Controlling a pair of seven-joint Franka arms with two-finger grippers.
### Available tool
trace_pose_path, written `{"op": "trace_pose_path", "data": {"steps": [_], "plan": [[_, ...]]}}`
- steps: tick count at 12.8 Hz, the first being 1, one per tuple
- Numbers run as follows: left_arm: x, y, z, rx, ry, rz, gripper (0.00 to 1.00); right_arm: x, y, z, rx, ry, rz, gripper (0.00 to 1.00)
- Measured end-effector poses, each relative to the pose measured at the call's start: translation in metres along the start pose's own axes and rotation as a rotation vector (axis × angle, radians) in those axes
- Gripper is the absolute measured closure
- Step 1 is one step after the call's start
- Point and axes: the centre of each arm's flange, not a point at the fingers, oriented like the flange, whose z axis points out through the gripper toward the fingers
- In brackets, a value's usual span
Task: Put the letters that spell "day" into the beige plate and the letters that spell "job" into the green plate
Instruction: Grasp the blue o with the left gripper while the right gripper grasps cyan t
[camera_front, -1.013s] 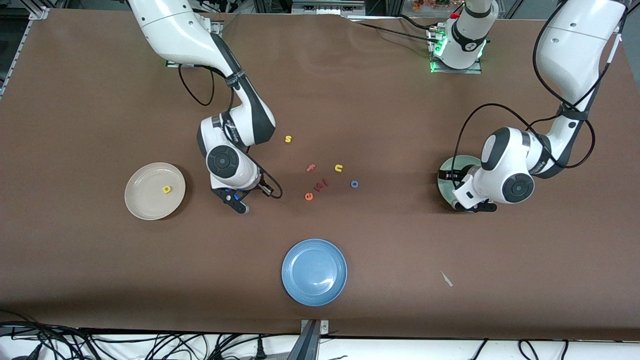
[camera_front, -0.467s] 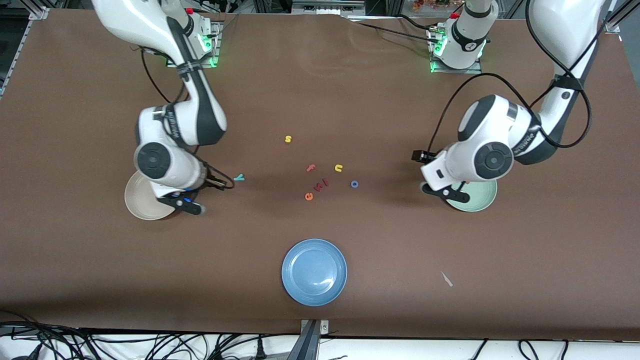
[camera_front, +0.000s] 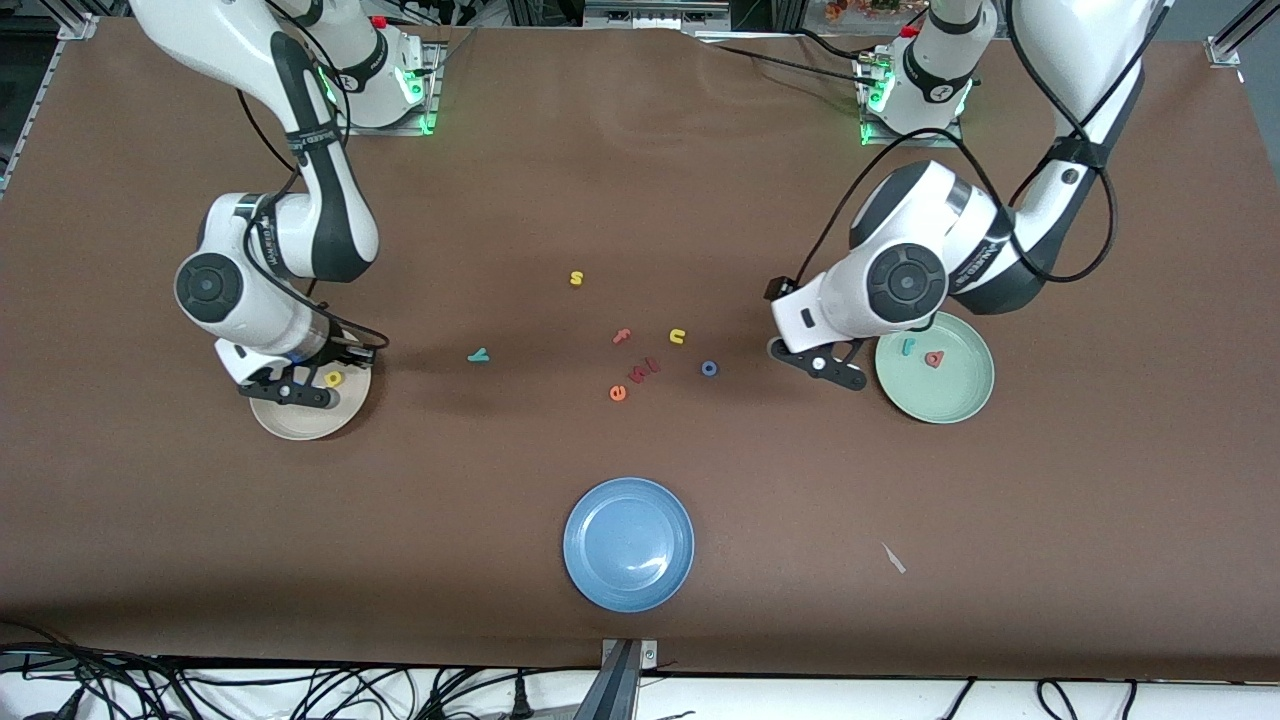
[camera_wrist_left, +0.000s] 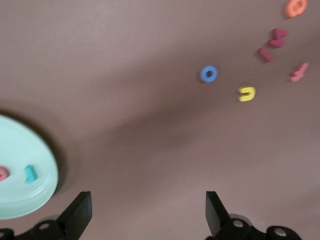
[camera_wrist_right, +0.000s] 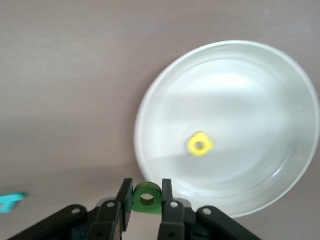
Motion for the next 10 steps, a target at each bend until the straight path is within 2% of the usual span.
{"op": "trace_pose_path", "data": {"steps": [2,4,5,7,10], "plan": [[0.018,0.022,0.005,-0.026,0.043,0.035,0.0,-0.005,0.034,0.013,-0.017,0.011,-0.032,0.73],[0.036,0.045,0.015,-0.015,0.13,0.085,0.0,-0.005,0.058,0.019,-0.021,0.012,-0.053,0.73],[0.042,0.055,0.025,-0.002,0.155,0.112,0.0,-0.004,0.068,0.02,-0.013,0.011,-0.053,0.68],[0.053,0.075,0.051,0.034,0.193,0.175,0.0,-0.004,0.069,0.021,0.035,0.013,-0.011,0.47],[0.061,0.1,0.094,0.119,0.201,0.278,0.0,-0.007,0.026,0.02,0.078,-0.007,0.123,0.15]]}}
